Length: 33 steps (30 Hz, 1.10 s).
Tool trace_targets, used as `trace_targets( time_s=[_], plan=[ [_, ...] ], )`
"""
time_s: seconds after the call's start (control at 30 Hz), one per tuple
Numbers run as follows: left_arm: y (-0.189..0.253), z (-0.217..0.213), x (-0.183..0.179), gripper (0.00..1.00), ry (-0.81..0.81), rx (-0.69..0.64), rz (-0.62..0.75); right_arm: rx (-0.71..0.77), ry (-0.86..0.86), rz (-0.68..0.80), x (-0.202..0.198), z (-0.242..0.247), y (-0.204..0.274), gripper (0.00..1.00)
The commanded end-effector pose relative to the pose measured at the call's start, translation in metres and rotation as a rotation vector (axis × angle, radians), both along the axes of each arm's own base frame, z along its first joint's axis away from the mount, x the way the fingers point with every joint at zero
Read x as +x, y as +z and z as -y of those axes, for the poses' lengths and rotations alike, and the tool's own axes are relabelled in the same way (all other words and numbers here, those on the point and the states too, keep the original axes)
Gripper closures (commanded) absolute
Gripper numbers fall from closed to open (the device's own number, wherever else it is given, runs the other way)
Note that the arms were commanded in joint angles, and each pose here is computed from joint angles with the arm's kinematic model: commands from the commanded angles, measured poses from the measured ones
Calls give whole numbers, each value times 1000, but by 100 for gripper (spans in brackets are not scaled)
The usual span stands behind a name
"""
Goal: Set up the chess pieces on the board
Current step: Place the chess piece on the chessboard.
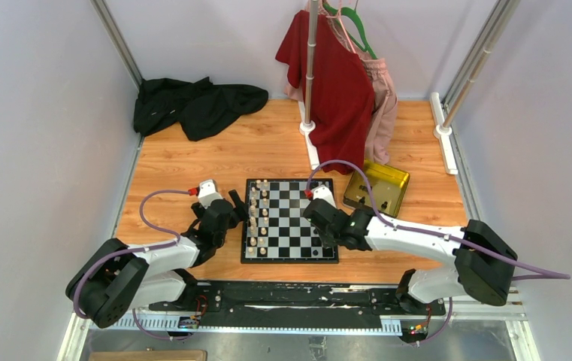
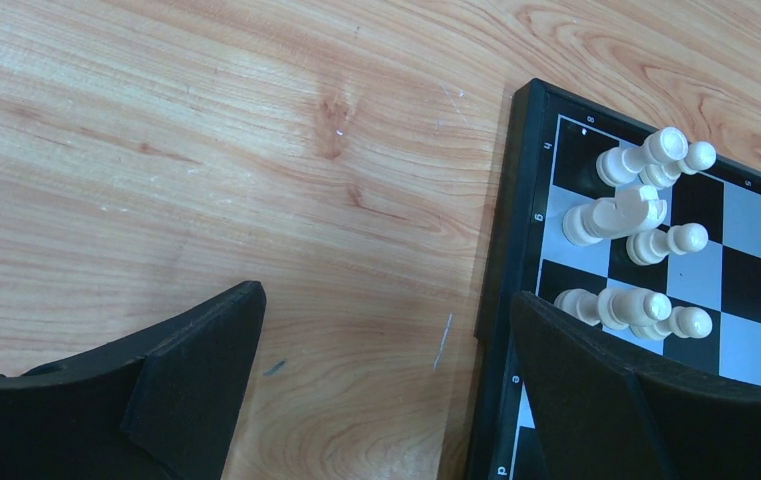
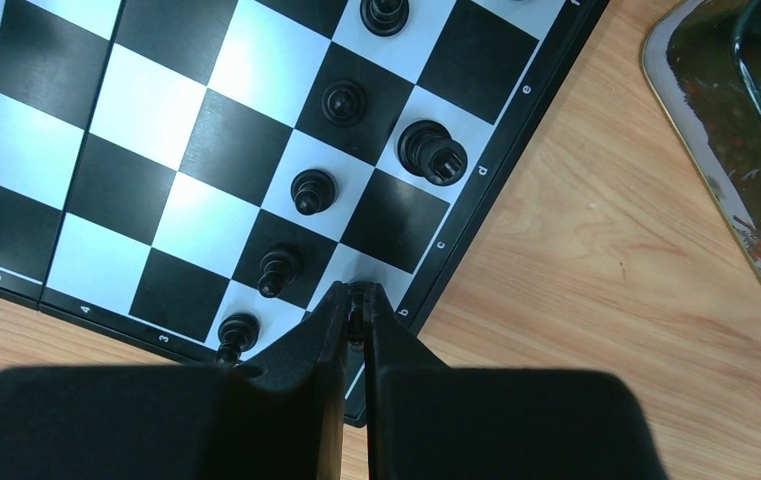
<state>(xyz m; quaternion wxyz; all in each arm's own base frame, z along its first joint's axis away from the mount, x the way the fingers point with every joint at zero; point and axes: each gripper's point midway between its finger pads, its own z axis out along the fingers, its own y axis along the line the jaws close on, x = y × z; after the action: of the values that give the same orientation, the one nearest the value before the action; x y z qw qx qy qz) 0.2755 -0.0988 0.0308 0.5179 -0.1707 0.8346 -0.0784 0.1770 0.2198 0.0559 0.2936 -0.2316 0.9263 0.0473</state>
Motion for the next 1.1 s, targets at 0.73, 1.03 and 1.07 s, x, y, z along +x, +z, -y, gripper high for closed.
trace_targets(
  time_s=[0.73,1.03,1.07],
  plan=[
    [7,-2,0,0,16,-2,29,-7,16,6,6,-1,3,69],
    [23,-10,-3,0,45,-28,94,25,28,26,6,-4,21,68],
    [24,-12,-3,0,52,-28,98,30,31,30,6,-4,24,67]
  ],
)
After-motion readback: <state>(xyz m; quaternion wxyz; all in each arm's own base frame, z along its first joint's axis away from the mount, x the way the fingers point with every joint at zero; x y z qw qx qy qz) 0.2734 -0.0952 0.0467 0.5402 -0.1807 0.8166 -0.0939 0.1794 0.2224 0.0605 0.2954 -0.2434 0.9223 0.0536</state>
